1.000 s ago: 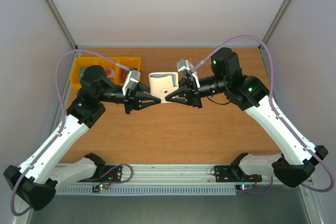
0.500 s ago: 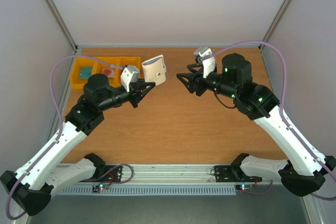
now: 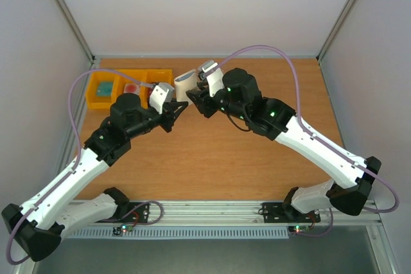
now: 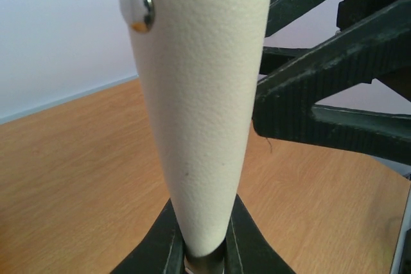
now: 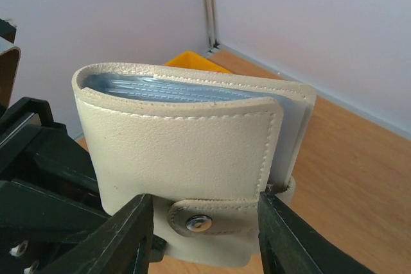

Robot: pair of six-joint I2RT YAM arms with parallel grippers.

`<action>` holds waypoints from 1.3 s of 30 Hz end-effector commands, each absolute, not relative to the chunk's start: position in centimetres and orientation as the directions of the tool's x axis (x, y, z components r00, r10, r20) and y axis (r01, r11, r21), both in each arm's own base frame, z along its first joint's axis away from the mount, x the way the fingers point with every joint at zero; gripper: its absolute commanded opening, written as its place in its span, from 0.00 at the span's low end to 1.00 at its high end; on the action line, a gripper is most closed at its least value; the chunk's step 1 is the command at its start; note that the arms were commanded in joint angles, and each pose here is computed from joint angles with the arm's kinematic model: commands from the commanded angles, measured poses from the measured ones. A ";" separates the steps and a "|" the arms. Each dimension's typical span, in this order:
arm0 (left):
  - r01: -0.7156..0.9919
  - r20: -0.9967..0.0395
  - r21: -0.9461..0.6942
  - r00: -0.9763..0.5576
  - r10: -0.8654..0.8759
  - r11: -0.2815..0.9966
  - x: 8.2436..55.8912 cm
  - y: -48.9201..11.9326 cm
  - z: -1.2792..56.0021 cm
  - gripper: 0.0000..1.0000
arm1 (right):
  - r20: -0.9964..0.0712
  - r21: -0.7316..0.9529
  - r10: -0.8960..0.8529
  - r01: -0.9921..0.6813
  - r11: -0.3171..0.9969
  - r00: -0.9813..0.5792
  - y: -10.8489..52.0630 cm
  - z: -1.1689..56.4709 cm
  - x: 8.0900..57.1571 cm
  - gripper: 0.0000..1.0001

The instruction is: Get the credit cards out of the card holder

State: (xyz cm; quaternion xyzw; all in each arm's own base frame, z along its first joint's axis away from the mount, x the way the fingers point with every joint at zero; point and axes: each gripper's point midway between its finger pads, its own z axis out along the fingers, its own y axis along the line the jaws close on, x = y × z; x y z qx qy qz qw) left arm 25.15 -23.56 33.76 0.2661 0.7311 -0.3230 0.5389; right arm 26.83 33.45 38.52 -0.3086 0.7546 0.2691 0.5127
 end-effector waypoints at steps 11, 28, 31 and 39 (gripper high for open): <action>0.798 -0.978 -0.200 -0.198 -0.066 0.569 24.2 -24.7 37.0 0.00 | -0.924 0.057 -0.204 -0.644 0.763 -0.323 33.1 36.9 29.3 0.34; 0.760 -0.990 -0.129 -0.137 -0.037 0.637 25.6 -24.0 36.6 0.00 | -0.882 -0.044 -0.287 -0.539 0.841 -0.375 30.9 33.3 31.5 0.29; 0.762 -0.991 -0.115 -0.132 -0.022 0.637 25.6 -24.0 36.4 0.00 | -0.882 0.032 -0.292 -0.665 0.746 -0.370 33.4 33.6 29.7 0.33; 0.762 -0.992 -0.107 -0.124 -0.019 0.638 25.5 -23.9 36.4 0.00 | -0.850 0.071 -0.328 -0.709 0.702 -0.411 34.6 32.7 29.0 0.39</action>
